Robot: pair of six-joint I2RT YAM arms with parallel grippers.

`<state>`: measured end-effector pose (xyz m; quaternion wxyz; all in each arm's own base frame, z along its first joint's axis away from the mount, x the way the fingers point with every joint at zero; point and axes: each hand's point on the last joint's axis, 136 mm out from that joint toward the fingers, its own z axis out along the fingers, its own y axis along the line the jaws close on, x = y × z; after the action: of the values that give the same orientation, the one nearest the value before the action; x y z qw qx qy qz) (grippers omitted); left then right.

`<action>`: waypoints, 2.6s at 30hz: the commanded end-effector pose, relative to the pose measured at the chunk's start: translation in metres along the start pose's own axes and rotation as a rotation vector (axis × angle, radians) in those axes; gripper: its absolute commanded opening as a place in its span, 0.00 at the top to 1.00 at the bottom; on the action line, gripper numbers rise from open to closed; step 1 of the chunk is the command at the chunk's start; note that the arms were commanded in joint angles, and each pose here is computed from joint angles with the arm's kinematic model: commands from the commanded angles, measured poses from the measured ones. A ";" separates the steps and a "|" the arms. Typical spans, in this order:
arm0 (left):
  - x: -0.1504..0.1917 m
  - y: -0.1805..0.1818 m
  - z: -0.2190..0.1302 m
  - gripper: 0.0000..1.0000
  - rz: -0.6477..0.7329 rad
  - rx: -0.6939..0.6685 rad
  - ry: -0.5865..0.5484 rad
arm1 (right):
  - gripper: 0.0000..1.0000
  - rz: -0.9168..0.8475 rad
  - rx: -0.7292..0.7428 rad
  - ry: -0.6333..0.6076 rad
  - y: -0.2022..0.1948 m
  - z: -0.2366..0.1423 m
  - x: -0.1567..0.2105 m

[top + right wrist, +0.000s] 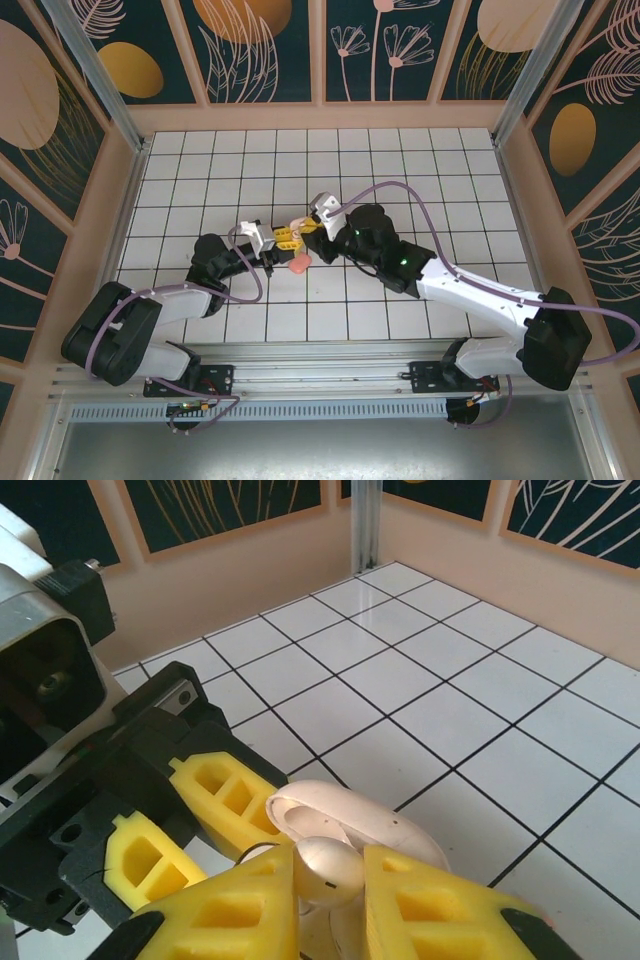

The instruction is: Insert wireless bluetooth earbuds into charging case

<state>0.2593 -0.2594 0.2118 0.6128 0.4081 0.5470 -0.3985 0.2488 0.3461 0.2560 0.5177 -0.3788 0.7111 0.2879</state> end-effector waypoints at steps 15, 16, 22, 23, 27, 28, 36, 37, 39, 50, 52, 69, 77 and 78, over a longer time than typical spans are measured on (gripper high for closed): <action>-0.032 0.004 -0.002 0.88 0.128 -0.040 -0.091 | 0.79 -0.094 0.048 0.114 0.006 -0.004 0.031; -0.032 0.004 -0.002 0.88 0.129 -0.040 -0.090 | 0.79 -0.093 0.044 0.111 0.007 -0.004 0.030; -0.028 0.004 -0.002 0.88 0.130 -0.041 -0.073 | 0.77 -0.094 0.036 0.089 0.009 -0.005 0.022; -0.028 0.004 -0.002 0.88 0.133 -0.041 -0.071 | 0.77 -0.094 0.034 0.087 0.010 -0.005 0.021; -0.024 0.003 -0.001 0.88 0.145 -0.039 -0.052 | 0.78 -0.093 0.045 0.087 0.008 -0.004 0.018; -0.022 0.003 -0.001 0.88 0.150 -0.040 -0.046 | 0.78 -0.092 0.048 0.084 0.008 -0.005 0.017; -0.008 0.009 0.000 0.88 0.183 -0.069 0.014 | 0.79 -0.085 0.048 0.070 0.008 -0.009 0.008; -0.005 0.010 -0.001 0.88 0.185 -0.072 0.024 | 0.79 -0.085 0.048 0.068 0.008 -0.009 0.006; -0.002 0.010 0.000 0.88 0.191 -0.073 0.037 | 0.79 -0.086 0.047 0.062 0.008 -0.010 0.003; 0.008 0.014 0.000 0.89 0.237 -0.083 0.088 | 0.79 -0.091 0.046 0.080 0.008 -0.010 0.002; 0.009 0.014 0.000 0.89 0.242 -0.081 0.095 | 0.80 -0.093 0.050 0.080 0.007 -0.011 0.001; 0.012 0.009 0.001 0.88 0.279 -0.058 0.124 | 0.80 -0.107 0.086 0.102 0.001 -0.002 0.000; 0.010 0.007 0.001 0.88 0.286 -0.052 0.118 | 0.80 -0.101 0.042 0.110 0.008 0.001 0.003; 0.010 0.007 0.001 0.88 0.286 -0.050 0.117 | 0.80 -0.102 0.037 0.108 0.009 0.001 0.003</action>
<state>0.2694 -0.2547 0.1843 0.6219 0.4786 0.5564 -0.2731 0.2450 0.3422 0.2368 0.4891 -0.4142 0.7385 0.2096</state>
